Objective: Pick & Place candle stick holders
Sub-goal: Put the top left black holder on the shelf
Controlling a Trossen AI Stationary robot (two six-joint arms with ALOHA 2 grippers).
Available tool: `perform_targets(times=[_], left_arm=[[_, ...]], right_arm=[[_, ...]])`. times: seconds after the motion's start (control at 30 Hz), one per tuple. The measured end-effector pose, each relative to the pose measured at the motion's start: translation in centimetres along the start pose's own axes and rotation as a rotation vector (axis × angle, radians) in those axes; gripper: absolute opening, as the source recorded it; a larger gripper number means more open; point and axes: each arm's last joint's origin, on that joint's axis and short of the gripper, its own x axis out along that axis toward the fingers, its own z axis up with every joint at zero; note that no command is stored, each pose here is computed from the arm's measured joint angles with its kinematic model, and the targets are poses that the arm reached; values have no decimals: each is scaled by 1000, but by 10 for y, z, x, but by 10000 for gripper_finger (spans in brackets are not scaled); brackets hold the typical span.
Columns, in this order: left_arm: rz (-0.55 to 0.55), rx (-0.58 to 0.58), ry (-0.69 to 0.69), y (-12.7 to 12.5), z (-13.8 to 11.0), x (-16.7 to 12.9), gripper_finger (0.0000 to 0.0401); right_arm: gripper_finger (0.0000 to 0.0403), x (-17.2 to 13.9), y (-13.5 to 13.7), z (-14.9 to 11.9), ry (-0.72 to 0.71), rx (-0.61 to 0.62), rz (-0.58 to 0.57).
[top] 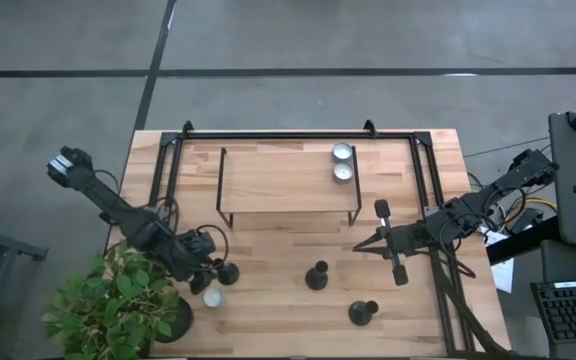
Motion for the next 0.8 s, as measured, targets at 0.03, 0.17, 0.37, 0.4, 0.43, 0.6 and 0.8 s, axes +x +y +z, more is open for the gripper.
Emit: perform_targets(times=[0.03, 0.17, 0.37, 0.4, 0.43, 0.6, 0.8], left_arm=[[0, 6, -14, 1, -1, 2, 227], [33, 34, -67, 4, -6, 4, 227], [51, 77, -199, -1, -14, 0, 227], [43, 71, -215, -3, -15, -1, 227], [33, 67, -218, -4, -17, -1, 227], [18, 59, -247, -9, -22, 1, 227], [15, 93, -287, -14, -22, 8, 227]], right_arm=[[8, 0, 0, 0, 1, -1, 0], [8, 0, 0, -2, 18, -9, 1], [8, 4, 2, -4, 34, -15, 2], [8, 5, 2, -5, 37, -16, 3], [8, 5, 2, -5, 40, -17, 3], [8, 7, 3, -5, 40, -28, 1], [8, 6, 2, -5, 37, -27, 0]])
